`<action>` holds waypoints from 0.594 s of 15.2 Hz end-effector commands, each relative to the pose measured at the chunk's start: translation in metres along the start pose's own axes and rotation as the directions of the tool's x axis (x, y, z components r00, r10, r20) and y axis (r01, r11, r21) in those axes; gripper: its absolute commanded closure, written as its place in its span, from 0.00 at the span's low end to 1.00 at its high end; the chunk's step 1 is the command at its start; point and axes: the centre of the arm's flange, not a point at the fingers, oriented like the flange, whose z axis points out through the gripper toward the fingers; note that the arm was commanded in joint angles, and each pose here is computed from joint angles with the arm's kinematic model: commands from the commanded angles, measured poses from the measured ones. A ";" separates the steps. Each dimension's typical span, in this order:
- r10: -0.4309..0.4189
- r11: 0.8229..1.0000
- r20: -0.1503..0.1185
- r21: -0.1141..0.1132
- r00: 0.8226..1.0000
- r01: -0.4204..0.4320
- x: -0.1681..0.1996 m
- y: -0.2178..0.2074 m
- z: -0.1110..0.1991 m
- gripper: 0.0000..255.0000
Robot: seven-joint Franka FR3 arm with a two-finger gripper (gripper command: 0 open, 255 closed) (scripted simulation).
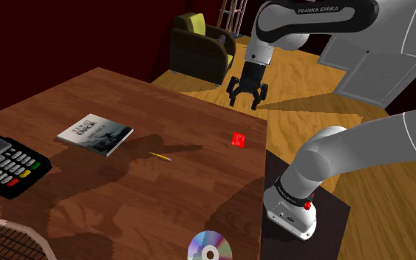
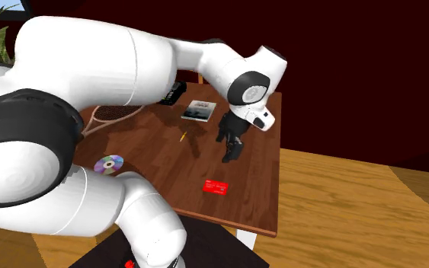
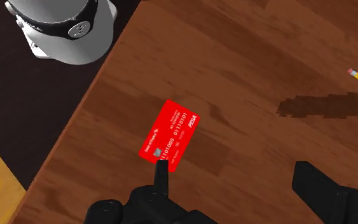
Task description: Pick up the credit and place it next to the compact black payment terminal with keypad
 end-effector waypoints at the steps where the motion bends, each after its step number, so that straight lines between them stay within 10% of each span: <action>1: 0.104 0.994 0.050 0.020 0.993 -0.105 0.010 0.011 0.024 0.00; 9: 0.416 0.899 0.223 0.046 0.882 -0.436 0.029 0.050 0.120 0.00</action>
